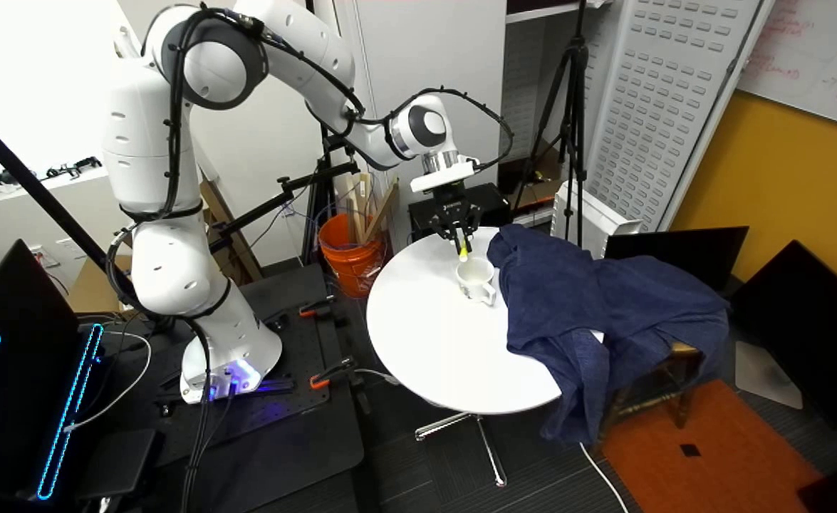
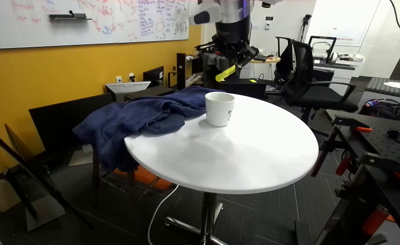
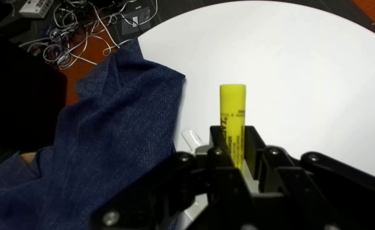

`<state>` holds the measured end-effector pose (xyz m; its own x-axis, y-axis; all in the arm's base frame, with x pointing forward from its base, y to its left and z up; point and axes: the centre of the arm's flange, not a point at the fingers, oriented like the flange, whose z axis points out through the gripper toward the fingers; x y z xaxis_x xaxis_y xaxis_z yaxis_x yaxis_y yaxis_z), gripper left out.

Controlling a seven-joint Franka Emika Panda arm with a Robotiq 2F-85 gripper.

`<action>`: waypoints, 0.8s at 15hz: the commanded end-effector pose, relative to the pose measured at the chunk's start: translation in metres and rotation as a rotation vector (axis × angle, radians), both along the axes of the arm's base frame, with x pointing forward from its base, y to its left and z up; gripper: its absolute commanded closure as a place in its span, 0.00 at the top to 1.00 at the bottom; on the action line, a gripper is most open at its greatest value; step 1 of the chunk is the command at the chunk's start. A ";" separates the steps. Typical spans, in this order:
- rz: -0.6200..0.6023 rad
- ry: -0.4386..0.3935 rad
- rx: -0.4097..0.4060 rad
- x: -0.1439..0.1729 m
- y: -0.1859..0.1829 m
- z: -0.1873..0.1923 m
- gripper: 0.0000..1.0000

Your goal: Move the mug closer to the yellow marker then put it in the mug

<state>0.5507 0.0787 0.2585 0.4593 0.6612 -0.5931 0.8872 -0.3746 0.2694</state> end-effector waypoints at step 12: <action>0.003 0.186 -0.171 0.035 -0.005 -0.044 0.05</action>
<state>0.5723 0.0697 0.2167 0.3759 0.5621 -0.7368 0.9161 -0.3449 0.2042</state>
